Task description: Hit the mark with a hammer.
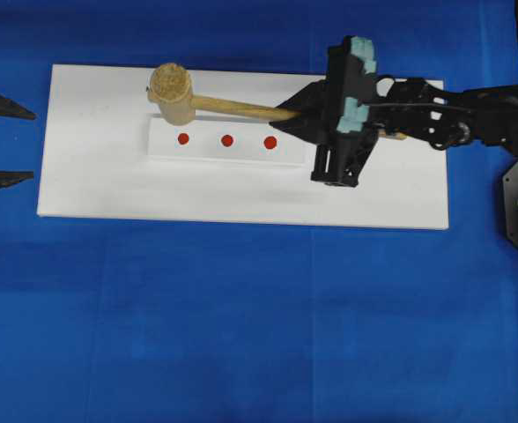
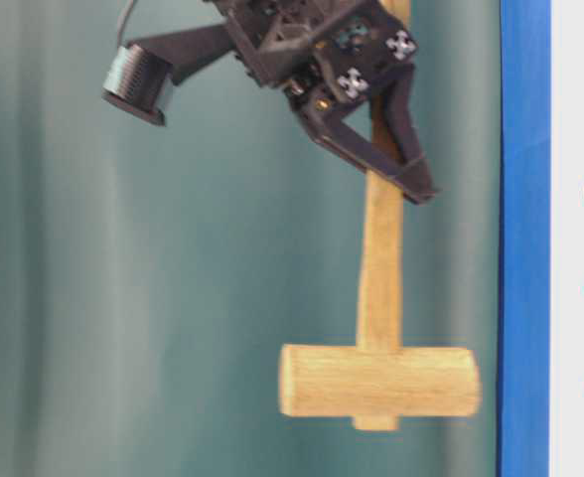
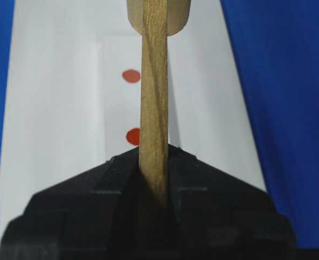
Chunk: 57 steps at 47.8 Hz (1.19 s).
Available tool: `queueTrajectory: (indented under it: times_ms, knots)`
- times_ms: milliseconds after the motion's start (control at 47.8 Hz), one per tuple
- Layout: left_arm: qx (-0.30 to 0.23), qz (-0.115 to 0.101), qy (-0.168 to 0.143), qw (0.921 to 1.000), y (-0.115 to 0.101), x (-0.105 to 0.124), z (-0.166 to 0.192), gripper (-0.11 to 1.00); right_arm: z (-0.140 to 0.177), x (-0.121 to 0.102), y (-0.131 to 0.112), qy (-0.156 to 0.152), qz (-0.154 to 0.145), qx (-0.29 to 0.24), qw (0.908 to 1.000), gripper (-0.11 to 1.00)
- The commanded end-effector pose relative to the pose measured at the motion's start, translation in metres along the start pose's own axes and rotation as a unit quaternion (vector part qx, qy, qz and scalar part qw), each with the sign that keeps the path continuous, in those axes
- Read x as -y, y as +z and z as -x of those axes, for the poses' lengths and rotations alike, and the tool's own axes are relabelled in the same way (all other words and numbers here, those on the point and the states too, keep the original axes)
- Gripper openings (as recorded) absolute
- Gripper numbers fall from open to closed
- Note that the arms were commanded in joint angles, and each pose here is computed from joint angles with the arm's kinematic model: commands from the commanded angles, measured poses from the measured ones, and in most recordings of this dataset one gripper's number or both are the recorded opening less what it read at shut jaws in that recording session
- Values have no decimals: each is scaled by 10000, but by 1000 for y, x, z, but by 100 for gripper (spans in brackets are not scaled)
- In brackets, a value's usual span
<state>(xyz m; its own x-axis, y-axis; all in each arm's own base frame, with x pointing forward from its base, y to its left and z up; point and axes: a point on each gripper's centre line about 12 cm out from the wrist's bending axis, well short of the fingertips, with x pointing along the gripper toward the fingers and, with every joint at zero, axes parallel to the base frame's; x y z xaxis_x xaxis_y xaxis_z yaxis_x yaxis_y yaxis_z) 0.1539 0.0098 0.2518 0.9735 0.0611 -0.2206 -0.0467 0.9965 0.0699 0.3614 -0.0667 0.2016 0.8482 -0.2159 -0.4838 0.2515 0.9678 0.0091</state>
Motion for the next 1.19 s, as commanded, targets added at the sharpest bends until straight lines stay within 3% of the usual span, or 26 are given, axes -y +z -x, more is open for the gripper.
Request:
queueTrajectory:
  times_ms: [0, 167, 272, 544, 753, 983, 1171]
  knots:
    - [23, -9, -5, 10000, 4, 0, -1, 83, -7, -4, 7, 26, -65, 52, 10000, 2]
    - [23, -9, -5, 10000, 4, 0, -1, 83, -33, -8, -33, 82, -398, -753, 9963, 2]
    - [16, -9, -6, 10000, 3, 0, -2, 83, -35, -8, -42, 88, -444, -900, 9949, 2]
    - [8, 14, -7, 10000, 3, 0, -2, 83, -23, -5, -20, 5, -404, -463, 9981, 2]
    - [-7, 14, -8, 10000, 2, 0, -2, 83, 15, 1, 3, -61, -406, 164, 9990, 2]
    - [-22, 14, -9, 10000, 0, 0, -2, 83, 56, 8, -8, -167, -488, 479, 9975, 2]
    - [-30, 14, -9, 10000, 0, 0, -2, 83, 60, 6, -10, -131, -473, 493, 9976, 2]
